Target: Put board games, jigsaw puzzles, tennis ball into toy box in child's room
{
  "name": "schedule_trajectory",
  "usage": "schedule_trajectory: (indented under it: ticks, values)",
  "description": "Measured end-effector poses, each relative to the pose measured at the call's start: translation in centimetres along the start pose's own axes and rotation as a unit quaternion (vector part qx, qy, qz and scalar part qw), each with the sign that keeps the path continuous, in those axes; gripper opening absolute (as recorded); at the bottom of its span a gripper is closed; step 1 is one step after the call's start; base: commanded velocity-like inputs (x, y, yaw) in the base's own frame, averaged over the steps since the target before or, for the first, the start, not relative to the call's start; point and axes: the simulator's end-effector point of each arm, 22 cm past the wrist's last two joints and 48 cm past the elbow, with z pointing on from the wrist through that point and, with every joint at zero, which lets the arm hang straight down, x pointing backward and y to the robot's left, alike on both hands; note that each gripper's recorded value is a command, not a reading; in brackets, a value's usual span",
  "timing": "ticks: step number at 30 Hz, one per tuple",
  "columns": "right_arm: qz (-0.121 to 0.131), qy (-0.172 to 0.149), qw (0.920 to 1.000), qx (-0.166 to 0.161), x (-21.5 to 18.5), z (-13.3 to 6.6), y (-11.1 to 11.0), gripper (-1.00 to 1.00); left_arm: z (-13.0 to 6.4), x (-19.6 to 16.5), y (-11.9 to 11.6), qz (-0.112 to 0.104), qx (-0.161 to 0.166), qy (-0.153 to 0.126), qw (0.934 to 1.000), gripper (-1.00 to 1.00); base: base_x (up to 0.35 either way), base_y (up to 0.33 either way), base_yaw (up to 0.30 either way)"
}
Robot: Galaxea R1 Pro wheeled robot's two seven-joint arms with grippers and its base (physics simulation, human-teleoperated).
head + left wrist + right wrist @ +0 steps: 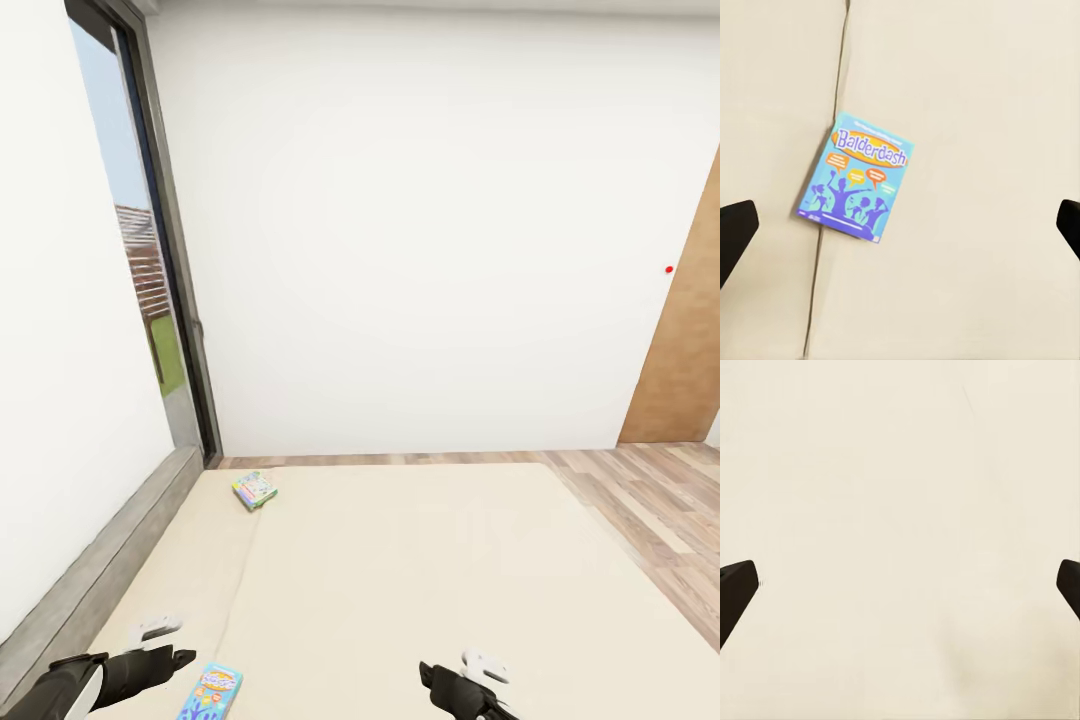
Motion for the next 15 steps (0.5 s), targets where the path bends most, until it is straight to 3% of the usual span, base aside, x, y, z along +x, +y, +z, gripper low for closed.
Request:
schedule_trajectory:
  ticks: [15]
  values:
    - [0.0, -0.003, 1.0, 0.001, -0.16, -0.01, -0.01, 1.0, 0.01, 0.03, 0.01, 0.0, 0.0, 0.0, 1.0, 1.0, 0.0, 0.016, 0.0]
